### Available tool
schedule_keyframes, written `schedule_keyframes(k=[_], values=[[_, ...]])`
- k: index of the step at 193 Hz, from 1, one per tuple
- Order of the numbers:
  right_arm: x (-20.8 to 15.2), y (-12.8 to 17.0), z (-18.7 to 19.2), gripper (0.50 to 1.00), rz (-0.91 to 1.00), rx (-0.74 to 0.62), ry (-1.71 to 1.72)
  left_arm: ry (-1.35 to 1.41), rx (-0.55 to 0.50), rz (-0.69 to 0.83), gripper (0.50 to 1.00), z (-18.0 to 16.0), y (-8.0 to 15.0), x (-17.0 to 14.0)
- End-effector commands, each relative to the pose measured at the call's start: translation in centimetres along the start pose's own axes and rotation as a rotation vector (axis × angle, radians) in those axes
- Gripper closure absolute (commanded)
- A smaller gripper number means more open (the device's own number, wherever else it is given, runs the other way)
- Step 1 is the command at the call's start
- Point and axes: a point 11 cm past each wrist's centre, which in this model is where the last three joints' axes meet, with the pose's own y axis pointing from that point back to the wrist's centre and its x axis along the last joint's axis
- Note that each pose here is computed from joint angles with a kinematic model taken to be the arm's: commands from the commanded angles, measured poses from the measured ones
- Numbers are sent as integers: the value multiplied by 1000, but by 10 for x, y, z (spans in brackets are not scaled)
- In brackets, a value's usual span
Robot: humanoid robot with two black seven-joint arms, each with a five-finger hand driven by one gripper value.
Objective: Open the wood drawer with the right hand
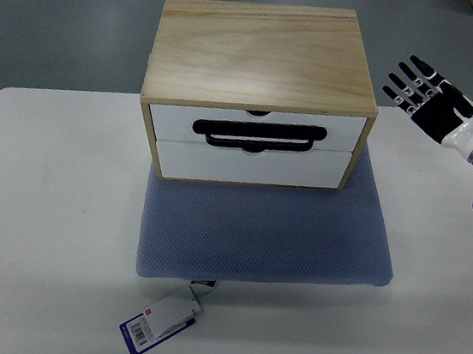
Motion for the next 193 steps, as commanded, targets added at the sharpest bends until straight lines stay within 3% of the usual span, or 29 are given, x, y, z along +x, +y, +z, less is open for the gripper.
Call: schedule_keyframes(k=[1, 122, 164, 193], values=[[0, 0, 1, 544, 1, -3, 1, 1, 1, 0, 500, -1, 0, 0], [9, 3, -8, 544, 86, -29, 64, -1, -1, 25, 500, 1, 0, 6], [17, 19, -38, 544, 120, 10, 103, -2, -1, 25, 500, 1, 0, 6], [15, 31, -79, 548, 143, 53, 175, -4, 0, 26, 500, 1, 0, 6]])
